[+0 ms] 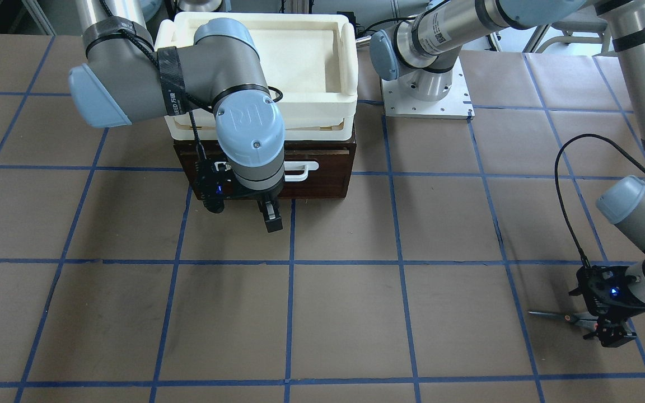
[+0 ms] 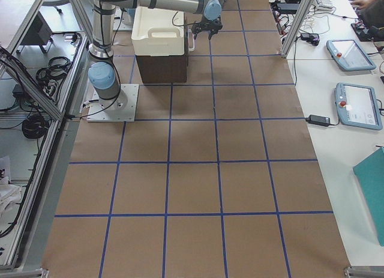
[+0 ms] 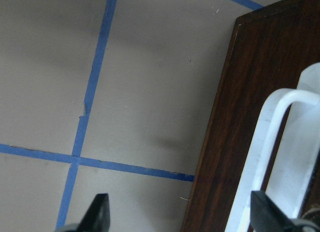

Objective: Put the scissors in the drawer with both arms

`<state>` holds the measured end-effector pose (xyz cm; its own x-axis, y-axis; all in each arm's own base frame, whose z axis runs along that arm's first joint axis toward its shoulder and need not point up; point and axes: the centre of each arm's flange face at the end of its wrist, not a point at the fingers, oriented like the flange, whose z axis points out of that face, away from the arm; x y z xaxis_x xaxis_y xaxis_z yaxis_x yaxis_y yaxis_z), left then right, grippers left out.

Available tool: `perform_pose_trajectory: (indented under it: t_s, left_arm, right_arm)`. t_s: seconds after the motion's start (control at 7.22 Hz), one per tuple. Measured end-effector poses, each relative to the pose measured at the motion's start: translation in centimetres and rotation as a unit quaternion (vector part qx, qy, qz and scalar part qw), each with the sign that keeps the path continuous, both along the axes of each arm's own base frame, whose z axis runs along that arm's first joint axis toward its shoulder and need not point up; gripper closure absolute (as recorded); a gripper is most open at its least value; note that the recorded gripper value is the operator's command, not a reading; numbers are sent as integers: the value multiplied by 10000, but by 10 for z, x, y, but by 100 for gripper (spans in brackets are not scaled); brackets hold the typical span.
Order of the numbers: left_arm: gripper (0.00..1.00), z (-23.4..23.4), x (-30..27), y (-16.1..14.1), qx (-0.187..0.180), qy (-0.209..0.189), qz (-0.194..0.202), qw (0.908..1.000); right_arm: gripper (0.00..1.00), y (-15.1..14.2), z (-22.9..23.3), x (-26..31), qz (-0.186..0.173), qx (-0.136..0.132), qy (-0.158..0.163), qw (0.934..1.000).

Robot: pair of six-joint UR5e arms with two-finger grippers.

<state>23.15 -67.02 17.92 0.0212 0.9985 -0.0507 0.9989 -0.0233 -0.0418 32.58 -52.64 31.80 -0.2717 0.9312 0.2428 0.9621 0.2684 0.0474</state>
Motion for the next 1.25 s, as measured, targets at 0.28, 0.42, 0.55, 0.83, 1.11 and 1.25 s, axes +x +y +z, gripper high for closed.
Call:
perform_pose_trajectory:
  t_s: [0.28,0.42,0.55,0.83,1.11,1.25]
  left_arm:
    - [1,-6,0,0,57,20,40,10000]
    - [4,-10,0,0,88,18,43,10000]
    - [10,-12,1,1,113,2,36,9999]
    - [27,-14,1,1,132,-14,14,9999]
    - [35,-14,1,1,130,-19,-9,9999]
    - [38,-14,1,1,128,-22,-18,9999]
  right_arm:
    - [0,3,-2,0,-21,120,9,9999]
    - [0,4,-3,0,-70,174,18,9998]
    - [0,5,-4,0,-127,210,38,9997]
    - [0,5,-6,0,-165,249,57,9995]
    - [0,4,-11,0,-171,291,73,9994]
    - [0,4,-13,0,-171,302,80,9994]
